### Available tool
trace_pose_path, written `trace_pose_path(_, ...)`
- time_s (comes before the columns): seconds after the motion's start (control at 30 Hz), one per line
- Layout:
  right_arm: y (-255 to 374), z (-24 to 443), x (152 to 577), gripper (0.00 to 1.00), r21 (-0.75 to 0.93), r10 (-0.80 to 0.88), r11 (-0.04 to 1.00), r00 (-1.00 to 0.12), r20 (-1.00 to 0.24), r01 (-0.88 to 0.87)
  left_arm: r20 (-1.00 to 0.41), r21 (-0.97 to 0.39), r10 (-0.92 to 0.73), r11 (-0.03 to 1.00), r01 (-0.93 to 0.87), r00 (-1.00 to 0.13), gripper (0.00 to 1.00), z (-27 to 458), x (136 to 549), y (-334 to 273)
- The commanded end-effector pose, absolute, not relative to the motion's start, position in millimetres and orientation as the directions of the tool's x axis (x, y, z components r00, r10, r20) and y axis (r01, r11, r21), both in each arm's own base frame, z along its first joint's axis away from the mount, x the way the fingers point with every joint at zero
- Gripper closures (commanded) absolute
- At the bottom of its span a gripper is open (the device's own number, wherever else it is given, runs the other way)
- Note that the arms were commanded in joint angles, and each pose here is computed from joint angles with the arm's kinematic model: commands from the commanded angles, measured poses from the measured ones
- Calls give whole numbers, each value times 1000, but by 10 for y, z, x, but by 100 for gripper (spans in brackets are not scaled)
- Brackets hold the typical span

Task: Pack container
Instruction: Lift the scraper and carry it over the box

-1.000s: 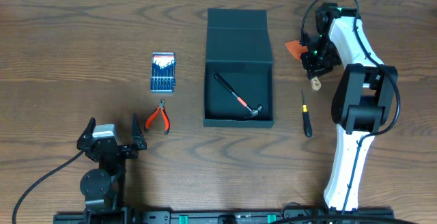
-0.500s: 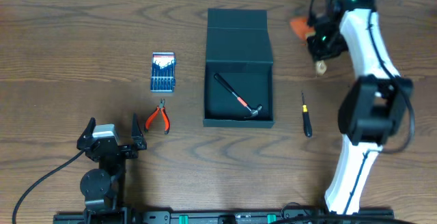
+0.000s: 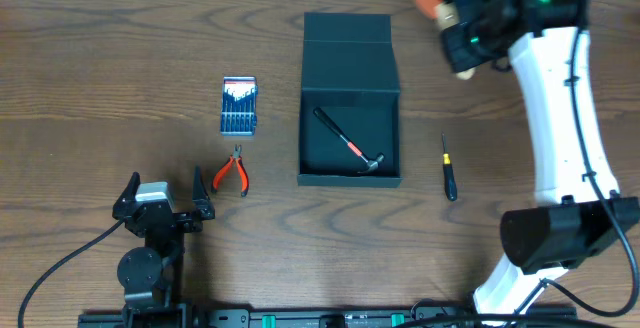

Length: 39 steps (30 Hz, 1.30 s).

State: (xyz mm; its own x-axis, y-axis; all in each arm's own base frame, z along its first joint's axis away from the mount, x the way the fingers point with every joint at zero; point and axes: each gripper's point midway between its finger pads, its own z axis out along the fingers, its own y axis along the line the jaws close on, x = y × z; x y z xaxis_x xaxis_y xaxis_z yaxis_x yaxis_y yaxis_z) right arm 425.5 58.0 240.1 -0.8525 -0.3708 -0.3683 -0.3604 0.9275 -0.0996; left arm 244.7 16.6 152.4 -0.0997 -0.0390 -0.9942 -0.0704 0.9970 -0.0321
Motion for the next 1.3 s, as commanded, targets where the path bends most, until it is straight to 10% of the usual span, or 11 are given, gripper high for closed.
trace_pose_path(0.0, 978, 2479, 4108, 99, -84, -437, 894, -819, -373, -439, -989, -17, -25, 998, -54, -146, 1, 1385, 2438, 134)
trace_pose_path(1.27, 1858, 1078, 3076, 99, 64, -638, 768, -770, -14, -637, -989, -17, -25, 998, -54, -146, 2, 1385, 2438, 134)
